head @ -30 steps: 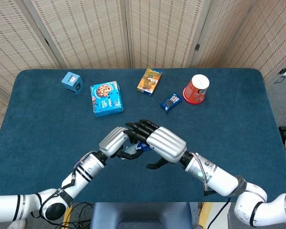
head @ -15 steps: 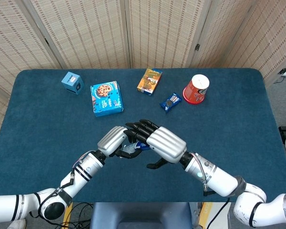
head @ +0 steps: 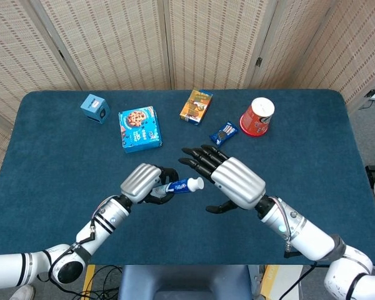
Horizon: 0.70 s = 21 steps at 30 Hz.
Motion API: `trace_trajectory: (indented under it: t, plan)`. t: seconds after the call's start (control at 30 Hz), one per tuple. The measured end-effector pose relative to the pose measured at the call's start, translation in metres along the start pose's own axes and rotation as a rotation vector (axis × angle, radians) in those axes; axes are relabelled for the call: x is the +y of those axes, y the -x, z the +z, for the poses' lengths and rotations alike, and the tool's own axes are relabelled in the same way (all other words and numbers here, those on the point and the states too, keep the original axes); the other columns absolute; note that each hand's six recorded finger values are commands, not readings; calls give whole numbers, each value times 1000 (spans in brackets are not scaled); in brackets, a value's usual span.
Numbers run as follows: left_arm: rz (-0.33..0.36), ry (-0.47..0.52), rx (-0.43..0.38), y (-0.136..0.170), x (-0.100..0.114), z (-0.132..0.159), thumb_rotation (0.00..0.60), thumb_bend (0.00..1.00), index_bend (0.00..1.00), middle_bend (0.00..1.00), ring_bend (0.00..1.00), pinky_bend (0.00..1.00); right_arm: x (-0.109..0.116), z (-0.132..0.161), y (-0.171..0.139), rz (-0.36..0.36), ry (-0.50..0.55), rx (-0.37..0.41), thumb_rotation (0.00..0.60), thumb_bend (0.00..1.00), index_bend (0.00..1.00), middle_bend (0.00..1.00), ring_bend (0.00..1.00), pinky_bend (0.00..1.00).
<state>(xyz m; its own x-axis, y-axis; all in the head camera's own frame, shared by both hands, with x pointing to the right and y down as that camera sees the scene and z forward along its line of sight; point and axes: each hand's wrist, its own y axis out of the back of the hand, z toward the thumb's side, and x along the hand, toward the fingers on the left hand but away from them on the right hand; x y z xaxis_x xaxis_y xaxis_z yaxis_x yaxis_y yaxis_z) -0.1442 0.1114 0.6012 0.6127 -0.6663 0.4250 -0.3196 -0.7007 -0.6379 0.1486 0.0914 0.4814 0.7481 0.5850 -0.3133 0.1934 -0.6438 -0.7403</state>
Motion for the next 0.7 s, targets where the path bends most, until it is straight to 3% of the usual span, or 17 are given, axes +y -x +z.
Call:
trace_trajectory:
  t: [0.23,0.47,0.7]
  plan:
    - [-5,-264,45,0,-14,-29,600,416,738,750,556,547,5,-15,-14,-16,-4,-44,600,0,0,0,0,0]
    - [-62,-511,113,1,-39,-65,600,416,699,732,543,546,8,-31,-27,-27,-10,-90,600,0,0,0,0,0]
    - [-107,-559,161,0,-59,-82,600,416,667,704,534,546,10,-39,-34,-36,-16,-112,600,0,0,0,0,0]
